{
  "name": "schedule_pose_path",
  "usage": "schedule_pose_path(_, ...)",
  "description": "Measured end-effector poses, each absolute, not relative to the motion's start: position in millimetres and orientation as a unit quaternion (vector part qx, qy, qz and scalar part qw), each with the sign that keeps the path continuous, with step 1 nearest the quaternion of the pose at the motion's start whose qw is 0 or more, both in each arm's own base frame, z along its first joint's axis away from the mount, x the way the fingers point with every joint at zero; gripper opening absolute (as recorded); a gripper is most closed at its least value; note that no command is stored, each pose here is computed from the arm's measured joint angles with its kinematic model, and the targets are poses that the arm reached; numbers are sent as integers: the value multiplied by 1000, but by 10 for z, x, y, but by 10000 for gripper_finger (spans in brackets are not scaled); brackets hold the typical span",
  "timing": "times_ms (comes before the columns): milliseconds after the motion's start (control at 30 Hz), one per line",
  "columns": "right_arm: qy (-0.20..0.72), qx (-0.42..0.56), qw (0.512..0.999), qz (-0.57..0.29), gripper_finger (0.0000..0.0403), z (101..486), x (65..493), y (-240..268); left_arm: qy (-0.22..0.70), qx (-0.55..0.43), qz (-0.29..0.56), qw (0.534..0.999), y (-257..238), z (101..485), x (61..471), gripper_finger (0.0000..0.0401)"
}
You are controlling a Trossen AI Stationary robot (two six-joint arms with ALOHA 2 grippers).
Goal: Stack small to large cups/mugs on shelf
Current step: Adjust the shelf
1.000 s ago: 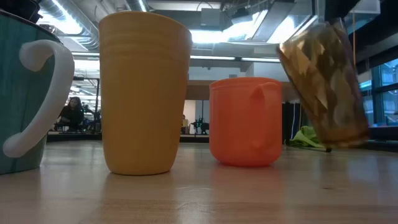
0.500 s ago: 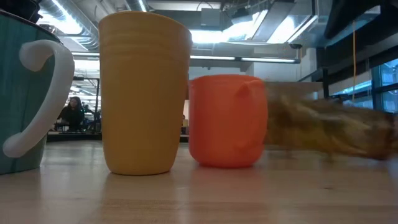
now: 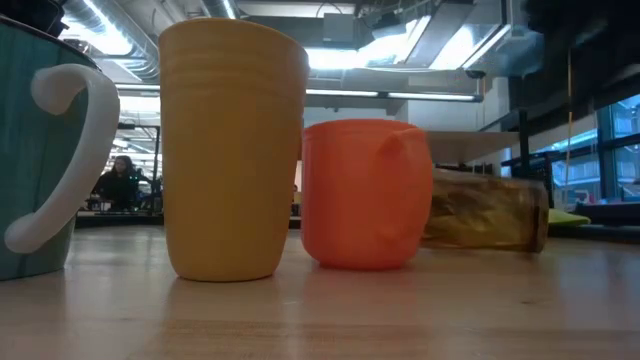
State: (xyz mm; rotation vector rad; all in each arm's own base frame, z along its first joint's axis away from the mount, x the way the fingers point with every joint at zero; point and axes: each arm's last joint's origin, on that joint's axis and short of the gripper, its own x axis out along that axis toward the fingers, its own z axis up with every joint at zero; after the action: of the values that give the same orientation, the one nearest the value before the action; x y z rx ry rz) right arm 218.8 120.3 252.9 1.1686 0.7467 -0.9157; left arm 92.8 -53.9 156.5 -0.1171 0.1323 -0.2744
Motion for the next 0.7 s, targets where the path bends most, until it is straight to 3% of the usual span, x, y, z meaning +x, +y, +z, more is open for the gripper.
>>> schedule_pose_path(167, 301, 472, 729, -394, 187, 2684, 2468, 831, 66, -58, -137, 987, -539, 1565, 928, 64)
schedule_pose_path(333, 341, 466, 738, -350, 157, 2642, 2718, 554, 66, -58, -137, 987, -539, 1565, 928, 64)
schedule_pose_path(500, 306, 471, 782, -270, 116, 2653, 3024, 383, 66, -58, -137, 987, -539, 1565, 928, 64)
schedule_pose_path(700, 312, 461, 790, -256, 124, 2657, 3064, 228, 66, -58, -137, 987, -539, 1565, 928, 64)
